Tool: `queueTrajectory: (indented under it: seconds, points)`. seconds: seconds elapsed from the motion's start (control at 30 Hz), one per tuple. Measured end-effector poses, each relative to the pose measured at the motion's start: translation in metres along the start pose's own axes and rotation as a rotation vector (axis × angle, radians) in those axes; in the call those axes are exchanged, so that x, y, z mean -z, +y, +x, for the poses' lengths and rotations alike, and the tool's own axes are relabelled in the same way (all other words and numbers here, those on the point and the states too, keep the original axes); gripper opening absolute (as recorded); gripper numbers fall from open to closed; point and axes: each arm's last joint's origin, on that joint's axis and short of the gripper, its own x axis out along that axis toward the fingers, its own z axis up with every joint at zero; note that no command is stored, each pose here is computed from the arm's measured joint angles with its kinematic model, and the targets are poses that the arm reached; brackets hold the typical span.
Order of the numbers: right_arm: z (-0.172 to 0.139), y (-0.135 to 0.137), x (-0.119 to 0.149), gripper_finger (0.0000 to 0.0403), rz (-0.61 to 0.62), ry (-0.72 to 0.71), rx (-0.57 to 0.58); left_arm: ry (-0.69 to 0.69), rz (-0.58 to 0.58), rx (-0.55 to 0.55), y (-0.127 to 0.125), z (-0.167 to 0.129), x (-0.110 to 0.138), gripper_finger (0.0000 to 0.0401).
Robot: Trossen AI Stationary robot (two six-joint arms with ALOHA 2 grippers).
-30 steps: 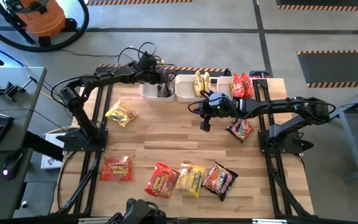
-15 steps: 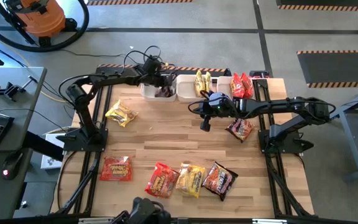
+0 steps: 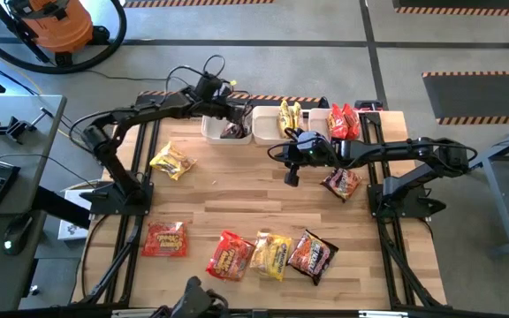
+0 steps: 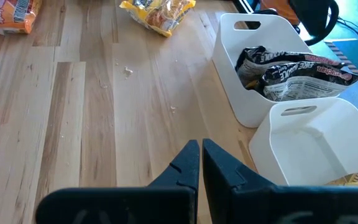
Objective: Sort Maruchan noodles
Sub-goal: Put the black noodle into the left white bin
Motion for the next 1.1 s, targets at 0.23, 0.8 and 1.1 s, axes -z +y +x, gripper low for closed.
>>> queueTrajectory:
  seconds: [0.23,0.8,1.1]
  points:
    - [0.000,0.000,0.000,0.0002,-0.004,-0.001,0.000,0.128,0.221,-0.183,0.002,-0.034,0.011,0.0054]
    - [0.000,0.001,-0.002,0.0002,-0.006,-0.029,-0.041,0.357,0.403,-0.232,0.038,0.040,0.049,0.0007]
    - [0.000,0.001,-0.002,0.0002,-0.006,-0.029,-0.041,0.289,0.398,-0.115,0.037,0.052,0.045,0.0007]
